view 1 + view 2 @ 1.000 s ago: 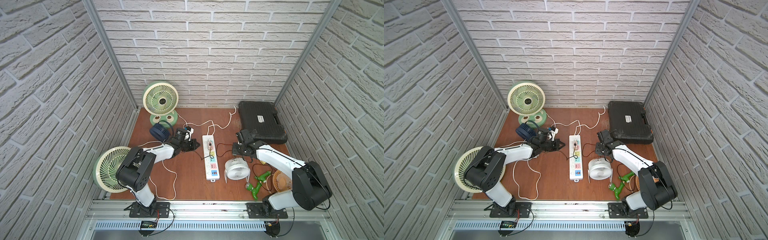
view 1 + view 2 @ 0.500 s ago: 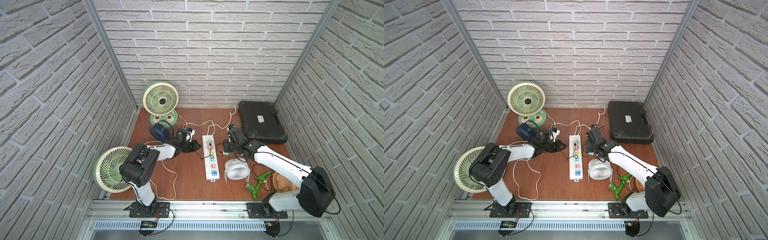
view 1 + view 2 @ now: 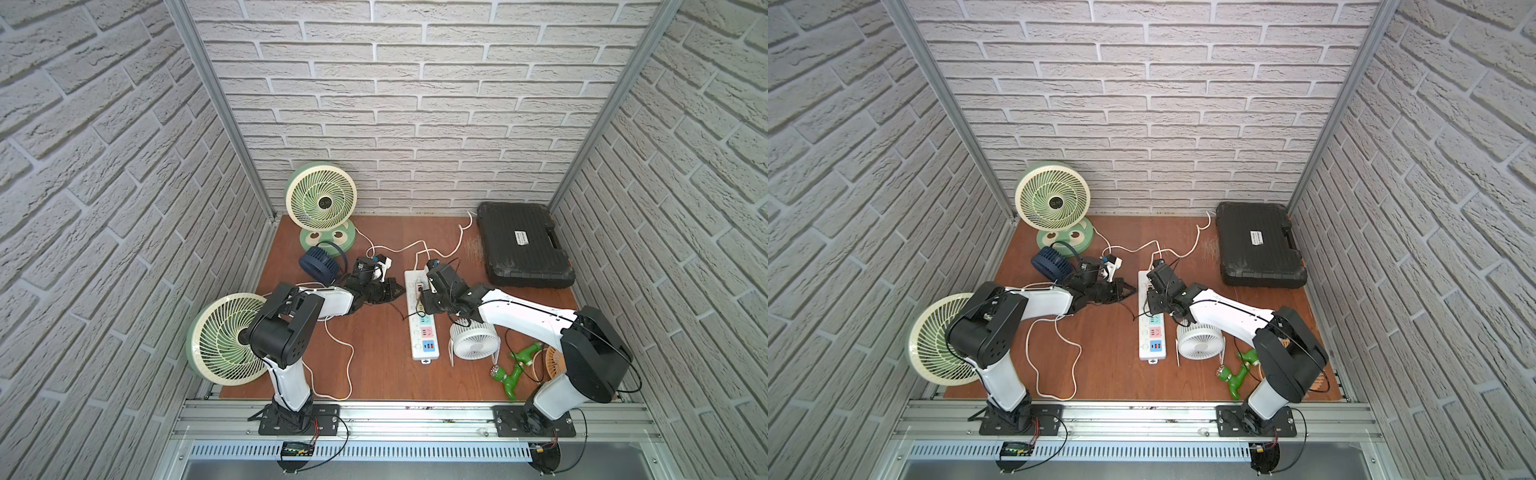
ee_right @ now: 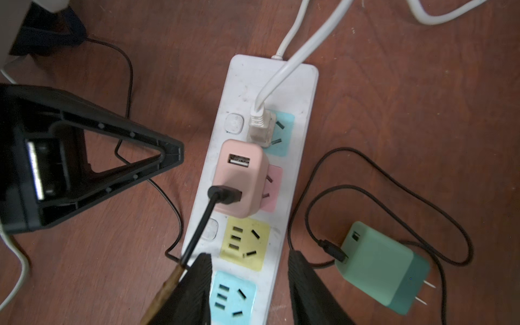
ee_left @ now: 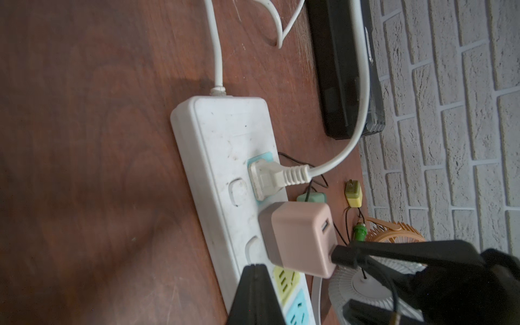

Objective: Unplug the desk fan from the power strip
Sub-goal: Place the plug at the center of the board, then remove the plug from the socket.

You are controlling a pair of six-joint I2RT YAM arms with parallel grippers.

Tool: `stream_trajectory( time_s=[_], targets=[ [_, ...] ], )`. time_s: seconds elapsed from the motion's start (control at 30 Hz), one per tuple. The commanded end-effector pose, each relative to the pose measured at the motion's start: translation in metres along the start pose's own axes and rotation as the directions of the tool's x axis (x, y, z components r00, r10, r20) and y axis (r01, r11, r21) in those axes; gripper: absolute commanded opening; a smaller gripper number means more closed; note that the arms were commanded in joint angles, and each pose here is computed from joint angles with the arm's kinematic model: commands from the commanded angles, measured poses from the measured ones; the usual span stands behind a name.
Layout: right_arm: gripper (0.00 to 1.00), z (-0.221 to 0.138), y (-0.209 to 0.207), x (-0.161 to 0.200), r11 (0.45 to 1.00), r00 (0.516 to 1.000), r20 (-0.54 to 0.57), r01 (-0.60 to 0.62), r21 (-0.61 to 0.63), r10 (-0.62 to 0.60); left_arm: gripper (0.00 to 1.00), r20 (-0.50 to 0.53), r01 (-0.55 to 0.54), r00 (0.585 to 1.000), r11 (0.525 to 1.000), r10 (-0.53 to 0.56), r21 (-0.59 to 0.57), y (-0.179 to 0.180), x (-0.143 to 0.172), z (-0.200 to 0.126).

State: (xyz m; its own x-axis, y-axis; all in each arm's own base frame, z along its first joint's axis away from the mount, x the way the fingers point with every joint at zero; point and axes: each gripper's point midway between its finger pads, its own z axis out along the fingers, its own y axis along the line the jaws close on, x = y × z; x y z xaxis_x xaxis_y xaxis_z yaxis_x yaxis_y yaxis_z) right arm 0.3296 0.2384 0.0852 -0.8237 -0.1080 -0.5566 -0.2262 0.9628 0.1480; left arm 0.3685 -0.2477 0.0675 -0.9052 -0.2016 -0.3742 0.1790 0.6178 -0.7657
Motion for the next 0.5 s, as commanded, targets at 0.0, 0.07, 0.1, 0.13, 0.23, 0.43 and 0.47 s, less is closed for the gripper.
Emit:
stream_trajectory(
  time_s=[0.0,0.07,0.1,0.13,0.23,0.43,0.47],
  targets=[
    [0.5,0.001,0.019,-0.019,0.999,0.997,0.075,0.002,-0.052,0.002,0.0,0.035,-0.023,0.999,0.999,0.022,0.041,-0.009,-0.014,0.001],
    [0.49,0.004,0.021,-0.02,0.999,0.996,0.087,-0.003,-0.05,0.007,0.0,0.034,-0.023,0.999,0.999,0.021,0.04,-0.009,-0.014,0.001],
    [0.49,0.005,0.021,-0.021,0.999,0.995,0.096,-0.009,-0.048,0.013,0.0,0.034,-0.022,0.999,0.999,0.021,0.04,-0.009,-0.014,0.002],
    [0.49,0.007,0.021,-0.021,0.999,0.994,0.105,-0.014,-0.041,0.018,0.0,0.032,-0.023,0.999,0.999,0.022,0.042,-0.009,-0.014,0.002],
    [0.49,0.012,0.022,-0.022,0.999,0.99,0.135,-0.027,-0.021,0.029,0.0,0.028,-0.019,0.999,0.999,0.018,0.041,-0.008,-0.013,0.004],
    [0.5,0.017,0.017,-0.026,0.997,0.977,0.209,-0.053,0.064,0.038,0.0,0.027,-0.02,0.999,0.999,0.018,0.043,-0.008,-0.013,0.006],
    [0.5,0.017,0.014,-0.027,0.995,0.974,0.221,-0.065,0.076,0.047,0.0,0.026,-0.019,1.0,0.999,0.018,0.043,-0.008,-0.013,0.006]
  ],
)
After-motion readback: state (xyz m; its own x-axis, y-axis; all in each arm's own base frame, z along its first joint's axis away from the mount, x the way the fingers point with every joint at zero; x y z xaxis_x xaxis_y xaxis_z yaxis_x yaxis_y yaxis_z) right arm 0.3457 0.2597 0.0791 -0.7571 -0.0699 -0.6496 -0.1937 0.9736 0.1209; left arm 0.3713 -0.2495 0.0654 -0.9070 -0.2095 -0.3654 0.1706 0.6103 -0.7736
